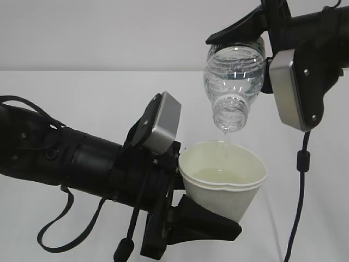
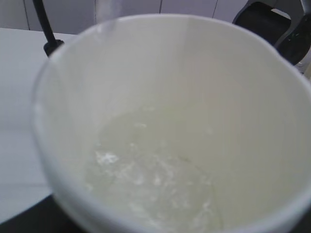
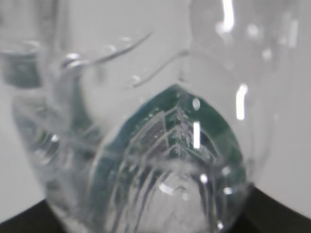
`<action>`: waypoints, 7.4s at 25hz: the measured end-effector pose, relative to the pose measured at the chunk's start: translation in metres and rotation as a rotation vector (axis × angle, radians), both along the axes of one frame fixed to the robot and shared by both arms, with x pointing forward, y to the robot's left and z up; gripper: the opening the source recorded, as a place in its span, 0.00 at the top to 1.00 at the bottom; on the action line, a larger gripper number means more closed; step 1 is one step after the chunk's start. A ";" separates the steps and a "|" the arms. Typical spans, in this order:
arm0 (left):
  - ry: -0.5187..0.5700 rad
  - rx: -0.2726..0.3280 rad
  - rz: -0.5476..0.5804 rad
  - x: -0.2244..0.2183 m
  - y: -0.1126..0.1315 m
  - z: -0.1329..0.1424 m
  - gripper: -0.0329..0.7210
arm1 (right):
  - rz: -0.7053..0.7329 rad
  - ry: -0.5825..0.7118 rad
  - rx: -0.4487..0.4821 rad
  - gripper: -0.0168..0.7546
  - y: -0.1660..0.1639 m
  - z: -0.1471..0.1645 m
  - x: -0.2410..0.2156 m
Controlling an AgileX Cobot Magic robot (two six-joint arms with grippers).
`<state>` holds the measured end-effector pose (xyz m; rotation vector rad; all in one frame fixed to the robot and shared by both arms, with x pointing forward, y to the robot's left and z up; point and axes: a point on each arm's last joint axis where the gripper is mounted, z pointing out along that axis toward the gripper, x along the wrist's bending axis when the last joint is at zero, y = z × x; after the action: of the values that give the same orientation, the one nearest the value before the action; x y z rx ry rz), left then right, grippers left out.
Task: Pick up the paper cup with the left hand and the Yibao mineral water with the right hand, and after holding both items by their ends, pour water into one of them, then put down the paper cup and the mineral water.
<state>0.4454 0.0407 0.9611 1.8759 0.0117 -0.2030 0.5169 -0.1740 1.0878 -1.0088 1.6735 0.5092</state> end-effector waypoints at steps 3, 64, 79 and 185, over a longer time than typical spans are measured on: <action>0.000 0.000 0.000 0.000 0.000 0.000 0.38 | 0.004 -0.009 -0.007 0.44 0.000 0.000 0.000; 0.002 -0.005 -0.004 0.000 0.000 0.000 0.38 | 0.013 -0.032 -0.017 0.44 0.000 0.002 0.001; 0.002 -0.005 -0.004 0.000 0.000 0.000 0.38 | 0.014 -0.033 -0.018 0.44 0.000 0.002 0.000; -0.002 0.007 0.014 0.001 0.000 -0.001 0.38 | 0.009 0.100 0.086 0.44 0.003 0.003 -0.003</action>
<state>0.4466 0.0407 0.9604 1.8825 0.0239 -0.1923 0.5135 -0.1708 1.0905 -0.9420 1.7213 0.6410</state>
